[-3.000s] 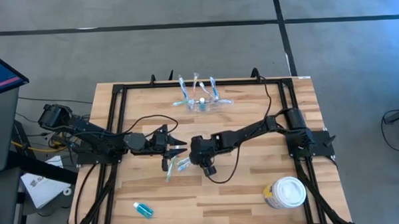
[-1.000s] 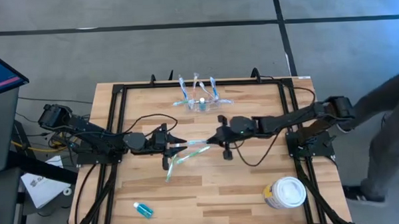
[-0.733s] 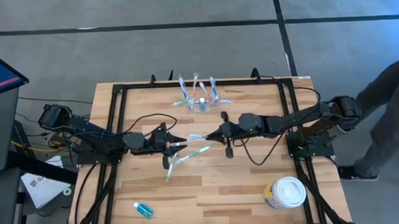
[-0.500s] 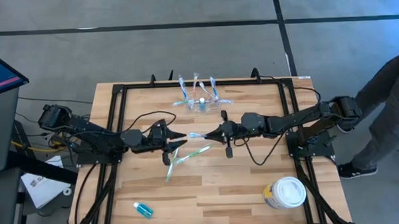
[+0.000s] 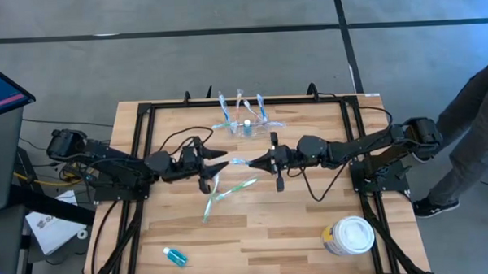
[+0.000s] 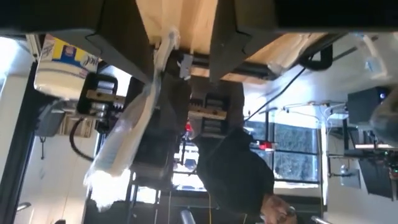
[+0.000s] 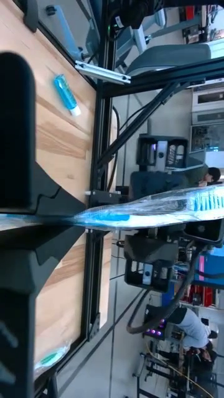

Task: Pick & Place toothbrushing station
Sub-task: Put the blue toothbrush into the transparent organizer

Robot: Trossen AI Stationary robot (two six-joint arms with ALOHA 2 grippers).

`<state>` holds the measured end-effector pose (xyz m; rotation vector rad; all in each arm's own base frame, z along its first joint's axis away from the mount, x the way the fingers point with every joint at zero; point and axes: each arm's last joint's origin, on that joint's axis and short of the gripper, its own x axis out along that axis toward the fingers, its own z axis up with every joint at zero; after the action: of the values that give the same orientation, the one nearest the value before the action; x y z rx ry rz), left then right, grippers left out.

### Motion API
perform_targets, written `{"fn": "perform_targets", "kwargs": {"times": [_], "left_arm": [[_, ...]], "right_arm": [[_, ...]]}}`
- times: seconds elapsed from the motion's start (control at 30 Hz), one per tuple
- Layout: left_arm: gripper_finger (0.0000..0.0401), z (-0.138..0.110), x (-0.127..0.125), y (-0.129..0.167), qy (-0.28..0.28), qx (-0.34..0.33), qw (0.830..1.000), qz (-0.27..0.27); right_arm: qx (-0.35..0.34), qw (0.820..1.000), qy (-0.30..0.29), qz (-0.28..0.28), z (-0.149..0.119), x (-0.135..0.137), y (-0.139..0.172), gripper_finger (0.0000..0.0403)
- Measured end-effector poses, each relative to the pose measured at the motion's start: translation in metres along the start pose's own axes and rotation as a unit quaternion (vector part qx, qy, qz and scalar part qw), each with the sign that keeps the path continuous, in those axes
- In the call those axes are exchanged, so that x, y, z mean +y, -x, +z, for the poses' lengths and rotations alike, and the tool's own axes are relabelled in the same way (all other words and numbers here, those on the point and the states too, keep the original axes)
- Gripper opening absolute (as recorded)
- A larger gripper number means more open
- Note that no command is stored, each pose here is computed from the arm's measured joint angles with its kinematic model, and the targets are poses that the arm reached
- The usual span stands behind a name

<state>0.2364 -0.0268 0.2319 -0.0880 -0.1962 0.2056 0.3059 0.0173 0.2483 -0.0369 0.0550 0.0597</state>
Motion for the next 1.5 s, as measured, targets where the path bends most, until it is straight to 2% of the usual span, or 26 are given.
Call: {"fn": "perform_targets", "kwargs": {"times": [0.27,0.57,0.77,0.93,1.5], "left_arm": [[0.0205,-0.006,-0.008,-0.021,-0.014,0.009,1.0,0.0],[0.0223,-0.009,-0.012,-0.038,-0.031,-0.001,1.0,0.004],[0.0219,-0.003,-0.012,-0.038,-0.037,-0.025,0.999,0.001],[0.0208,-0.002,-0.012,-0.039,-0.035,-0.031,0.999,-0.024],[0.017,-0.001,-0.014,-0.043,-0.026,-0.052,0.998,-0.026]], "right_arm": [[-0.002,1.0,-0.001,0.0,0.0,0.0,0.0,0.0003],[-0.002,1.0,-0.001,0.004,0.0,0.001,0.0,0.0004],[-0.002,1.0,-0.001,0.005,0.0,0.001,0.0,0.0004],[-0.002,1.0,0.0,0.005,0.0,0.001,0.0,0.0004],[-0.015,1.0,0.008,0.003,0.003,0.0,0.0,0.0006]]}}
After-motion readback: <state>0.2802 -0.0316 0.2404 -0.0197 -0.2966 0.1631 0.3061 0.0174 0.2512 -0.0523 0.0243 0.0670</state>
